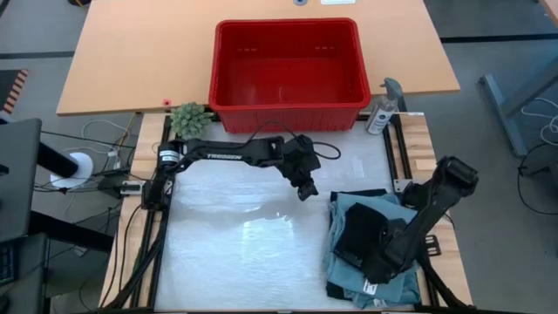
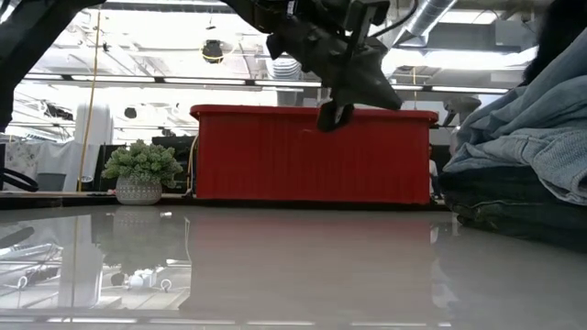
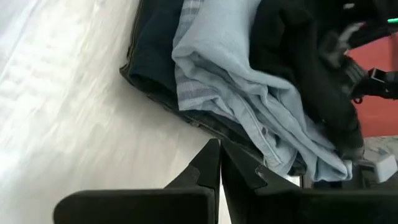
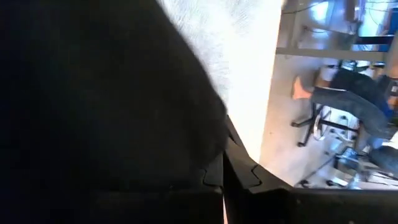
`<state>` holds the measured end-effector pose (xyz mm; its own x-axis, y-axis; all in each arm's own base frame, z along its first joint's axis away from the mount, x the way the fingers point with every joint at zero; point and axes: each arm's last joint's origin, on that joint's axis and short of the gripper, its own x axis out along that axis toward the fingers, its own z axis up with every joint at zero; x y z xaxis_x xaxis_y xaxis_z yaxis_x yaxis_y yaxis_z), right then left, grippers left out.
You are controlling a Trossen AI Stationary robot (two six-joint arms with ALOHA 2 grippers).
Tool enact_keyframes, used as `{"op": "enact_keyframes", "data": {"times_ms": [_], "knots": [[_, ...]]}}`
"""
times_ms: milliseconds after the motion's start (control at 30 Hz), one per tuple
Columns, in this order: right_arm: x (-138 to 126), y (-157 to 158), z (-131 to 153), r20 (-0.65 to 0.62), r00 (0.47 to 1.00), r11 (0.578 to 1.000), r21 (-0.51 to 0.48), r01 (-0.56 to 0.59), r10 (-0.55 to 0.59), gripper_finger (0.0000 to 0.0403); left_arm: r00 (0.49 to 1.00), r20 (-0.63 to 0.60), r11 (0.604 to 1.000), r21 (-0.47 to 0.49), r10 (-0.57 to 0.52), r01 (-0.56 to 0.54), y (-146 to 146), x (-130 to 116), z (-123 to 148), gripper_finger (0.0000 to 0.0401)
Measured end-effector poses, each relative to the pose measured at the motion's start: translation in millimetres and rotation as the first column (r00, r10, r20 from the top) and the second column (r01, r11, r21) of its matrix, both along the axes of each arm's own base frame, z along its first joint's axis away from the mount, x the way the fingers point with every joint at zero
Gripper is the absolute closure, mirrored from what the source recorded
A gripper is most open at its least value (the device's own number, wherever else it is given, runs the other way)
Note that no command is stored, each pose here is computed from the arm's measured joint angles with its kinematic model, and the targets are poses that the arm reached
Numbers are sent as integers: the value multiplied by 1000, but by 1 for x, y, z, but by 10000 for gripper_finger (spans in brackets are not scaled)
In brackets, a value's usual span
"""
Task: Fold Laundry from Bin
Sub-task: Stack the folded black boxer on top of the light blue denim pants
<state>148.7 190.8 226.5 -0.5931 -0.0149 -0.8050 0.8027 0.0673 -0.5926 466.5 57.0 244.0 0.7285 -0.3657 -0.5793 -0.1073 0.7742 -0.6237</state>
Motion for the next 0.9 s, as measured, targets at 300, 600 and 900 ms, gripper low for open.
{"op": "enact_keyframes", "data": {"times_ms": [300, 600, 900], "knots": [[6, -6, -79, 234, 971, 985, 170, 15, -55, 387, 998, -24, 998, 18, -57, 57, -2, -11, 11, 401], [64, -49, -89, 534, 843, 966, 181, -185, 62, 388, 982, -148, 984, 113, -119, 137, -1, -35, 19, 401], [112, -126, -82, 649, 742, 973, 13, -232, 168, 388, 996, -84, 959, 284, 13, 11, 29, -110, 108, 401]]}}
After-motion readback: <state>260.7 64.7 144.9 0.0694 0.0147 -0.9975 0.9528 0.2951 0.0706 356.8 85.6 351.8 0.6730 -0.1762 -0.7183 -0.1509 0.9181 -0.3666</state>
